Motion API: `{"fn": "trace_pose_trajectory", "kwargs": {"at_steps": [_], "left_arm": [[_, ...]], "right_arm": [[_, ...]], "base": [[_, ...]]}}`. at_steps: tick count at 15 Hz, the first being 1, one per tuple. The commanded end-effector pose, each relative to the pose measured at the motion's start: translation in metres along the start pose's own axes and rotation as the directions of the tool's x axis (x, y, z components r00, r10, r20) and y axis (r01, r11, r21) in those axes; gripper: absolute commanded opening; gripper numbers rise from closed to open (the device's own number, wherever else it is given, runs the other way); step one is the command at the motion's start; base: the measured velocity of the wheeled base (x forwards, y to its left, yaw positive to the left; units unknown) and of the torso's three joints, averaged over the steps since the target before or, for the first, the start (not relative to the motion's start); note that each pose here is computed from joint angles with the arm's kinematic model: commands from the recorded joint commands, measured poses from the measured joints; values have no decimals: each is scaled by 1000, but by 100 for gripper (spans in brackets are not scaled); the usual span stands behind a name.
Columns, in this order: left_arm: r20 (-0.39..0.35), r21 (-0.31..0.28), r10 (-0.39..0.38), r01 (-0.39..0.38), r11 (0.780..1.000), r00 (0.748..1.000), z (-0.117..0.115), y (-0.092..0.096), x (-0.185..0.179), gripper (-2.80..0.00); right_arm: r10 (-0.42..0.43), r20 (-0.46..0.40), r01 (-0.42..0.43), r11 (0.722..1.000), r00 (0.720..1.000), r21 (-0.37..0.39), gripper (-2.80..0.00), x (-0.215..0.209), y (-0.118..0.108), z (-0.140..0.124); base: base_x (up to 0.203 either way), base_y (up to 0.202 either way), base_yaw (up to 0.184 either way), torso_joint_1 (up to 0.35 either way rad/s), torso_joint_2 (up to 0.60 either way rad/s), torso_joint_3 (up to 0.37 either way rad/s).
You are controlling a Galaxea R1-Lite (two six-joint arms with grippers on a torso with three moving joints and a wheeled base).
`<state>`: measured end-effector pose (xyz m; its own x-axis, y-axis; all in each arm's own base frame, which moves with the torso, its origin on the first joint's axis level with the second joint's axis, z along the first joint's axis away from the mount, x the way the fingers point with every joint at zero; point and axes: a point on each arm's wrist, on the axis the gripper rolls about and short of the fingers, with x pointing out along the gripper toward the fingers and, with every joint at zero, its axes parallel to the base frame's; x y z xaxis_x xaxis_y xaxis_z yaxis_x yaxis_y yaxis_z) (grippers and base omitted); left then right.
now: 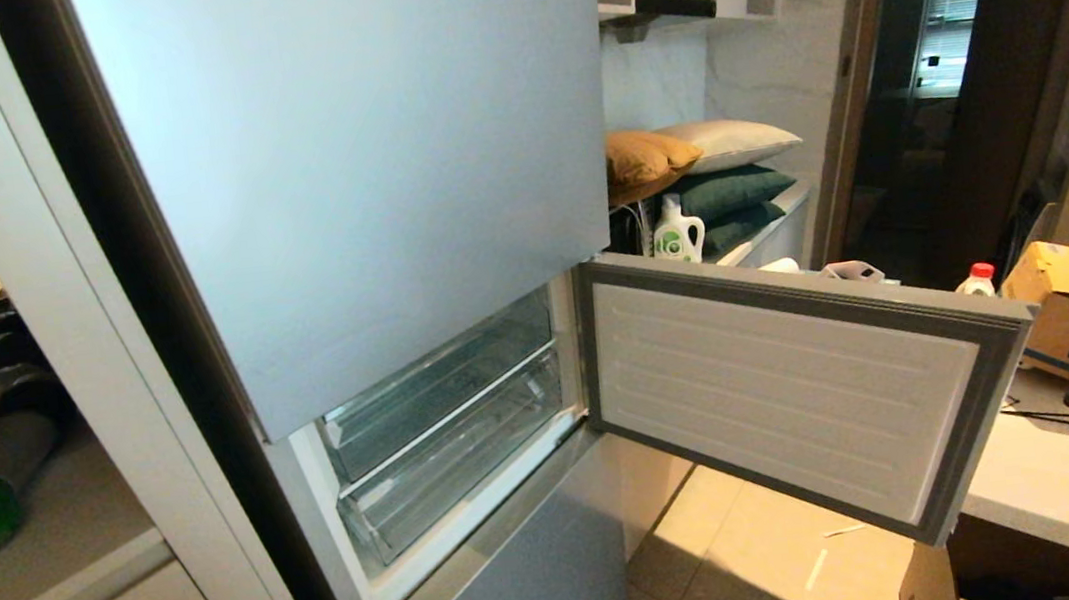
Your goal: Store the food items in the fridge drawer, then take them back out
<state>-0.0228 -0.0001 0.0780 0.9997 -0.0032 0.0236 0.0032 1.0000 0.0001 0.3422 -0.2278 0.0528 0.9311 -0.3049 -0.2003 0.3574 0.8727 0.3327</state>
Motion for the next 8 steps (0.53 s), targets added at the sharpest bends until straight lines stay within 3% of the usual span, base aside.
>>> {"fn": "trace_pose_trajectory", "kwargs": {"at_steps": [1,4,8], "left_arm": [[-10,0,0,0,1000,1000,-3,0,1,-280],[-10,0,-1,1,1000,1000,-3,0,1,-280],[-10,0,0,0,1000,1000,-3,0,1,-280]], "right_arm": [[32,-7,-32,999,999,5,-280,18,-9,-10],[155,-55,-154,988,986,15,-280,13,-4,-12],[239,-84,-237,971,967,32,-280,3,2,-8]], "base": [[0,0,0,0,0,0],[0,0,0,0,0,0],[0,0,0,0,0,0]]}}
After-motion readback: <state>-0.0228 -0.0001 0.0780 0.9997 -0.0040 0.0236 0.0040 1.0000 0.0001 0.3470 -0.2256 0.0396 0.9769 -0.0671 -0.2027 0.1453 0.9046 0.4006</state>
